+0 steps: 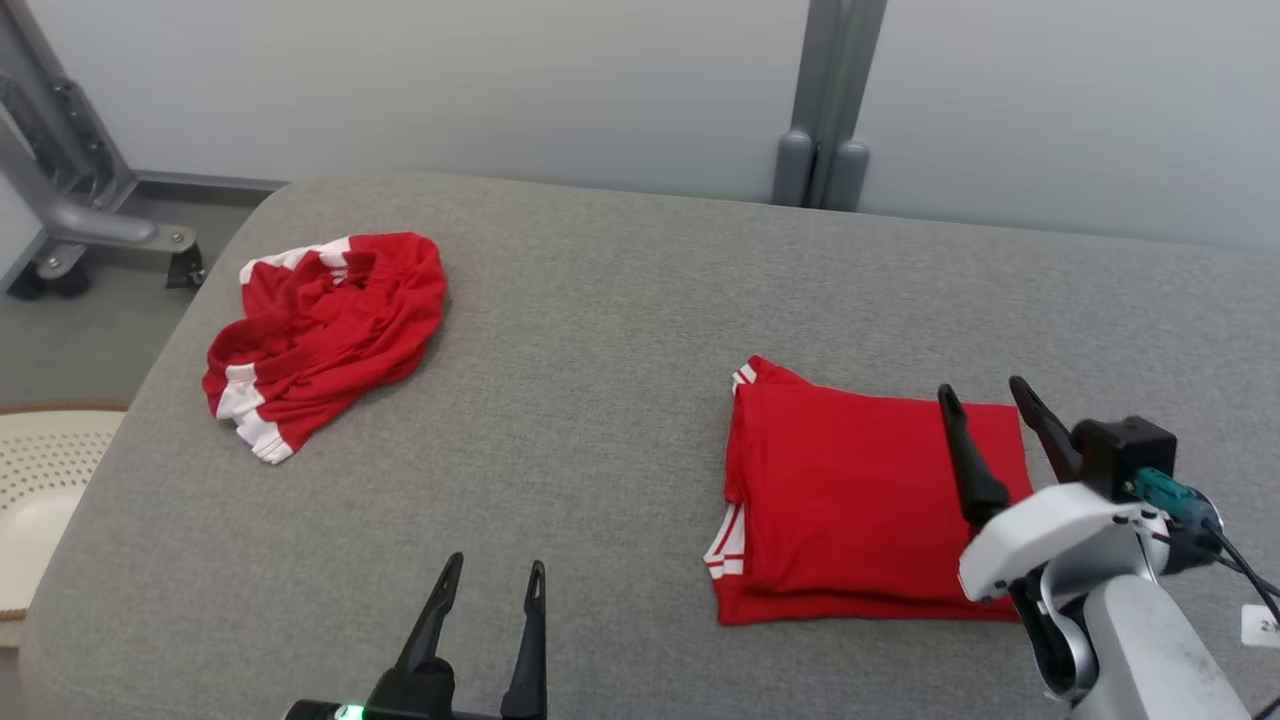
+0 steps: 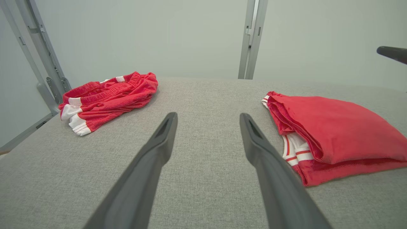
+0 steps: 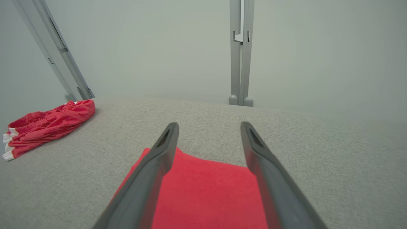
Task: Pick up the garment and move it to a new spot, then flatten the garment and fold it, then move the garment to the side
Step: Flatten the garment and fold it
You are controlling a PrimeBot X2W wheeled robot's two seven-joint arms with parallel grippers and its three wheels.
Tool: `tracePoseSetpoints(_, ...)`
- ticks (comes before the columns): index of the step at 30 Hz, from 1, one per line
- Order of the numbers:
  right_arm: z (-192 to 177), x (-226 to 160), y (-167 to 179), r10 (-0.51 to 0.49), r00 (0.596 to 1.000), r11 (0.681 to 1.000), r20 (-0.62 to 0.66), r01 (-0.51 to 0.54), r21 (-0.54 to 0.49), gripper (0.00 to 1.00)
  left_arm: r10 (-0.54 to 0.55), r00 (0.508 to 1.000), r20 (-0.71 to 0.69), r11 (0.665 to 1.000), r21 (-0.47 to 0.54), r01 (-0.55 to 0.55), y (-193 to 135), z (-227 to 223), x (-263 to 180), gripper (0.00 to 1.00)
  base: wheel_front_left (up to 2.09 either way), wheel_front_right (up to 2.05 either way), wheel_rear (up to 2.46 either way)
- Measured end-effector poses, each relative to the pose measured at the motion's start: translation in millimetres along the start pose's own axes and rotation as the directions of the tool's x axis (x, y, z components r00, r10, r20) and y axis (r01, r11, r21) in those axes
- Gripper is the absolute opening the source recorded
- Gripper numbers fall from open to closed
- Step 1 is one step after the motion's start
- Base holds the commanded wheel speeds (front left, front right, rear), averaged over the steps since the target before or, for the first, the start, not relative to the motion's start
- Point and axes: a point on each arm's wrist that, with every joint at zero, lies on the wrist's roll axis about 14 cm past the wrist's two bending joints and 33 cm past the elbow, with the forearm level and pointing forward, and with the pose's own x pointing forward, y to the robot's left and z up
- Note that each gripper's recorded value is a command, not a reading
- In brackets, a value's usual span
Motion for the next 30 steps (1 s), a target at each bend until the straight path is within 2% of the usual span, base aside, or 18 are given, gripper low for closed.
tracePoseSetpoints(3,-8.4,-22.5,-25.6,-0.057,0.998,0.998,0.008,0.057,-0.024,1.0,-0.015,1.0,0.01,1.0,0.002,0.015,-3.0,3.0,5.3,1.0,0.0,0.0,0.0)
tracePoseSetpoints(9,-21.9,-65.7,-51.9,-0.116,0.993,0.993,0.014,0.116,-0.036,1.0,-0.053,0.998,0.03,0.999,0.009,0.053,-10.8,8.8,17.0,1.0,0.0,0.0,0.0)
tracePoseSetpoints(11,-13.9,-81.5,-59.7,-0.14,0.989,0.989,0.044,0.142,-0.039,1.0,-0.066,0.997,0.039,0.998,0.011,0.066,-13.9,11.7,22.1,1.0,0.0,0.0,0.0)
tracePoseSetpoints(14,3.1,-94.7,-63.1,-0.162,0.981,0.985,0.104,0.166,-0.036,1.0,-0.092,0.995,0.042,0.996,0.008,0.092,-20.5,12.6,24.9,1.0,0.0,0.0,0.0)
tracePoseSetpoints(19,0.8,-120.1,-61.9,-0.189,0.976,0.981,0.107,0.193,-0.024,1.0,-0.126,0.991,0.052,0.992,0.013,0.125,-29.0,15.5,24.9,1.0,0.0,0.0,0.0)
tracePoseSetpoints(30,3.2,-139.7,-52.4,-0.198,0.972,0.98,0.129,0.199,0.006,1.0,-0.132,0.99,0.05,0.991,0.011,0.131,-29.6,13.9,16.4,1.0,0.0,0.0,0.0)
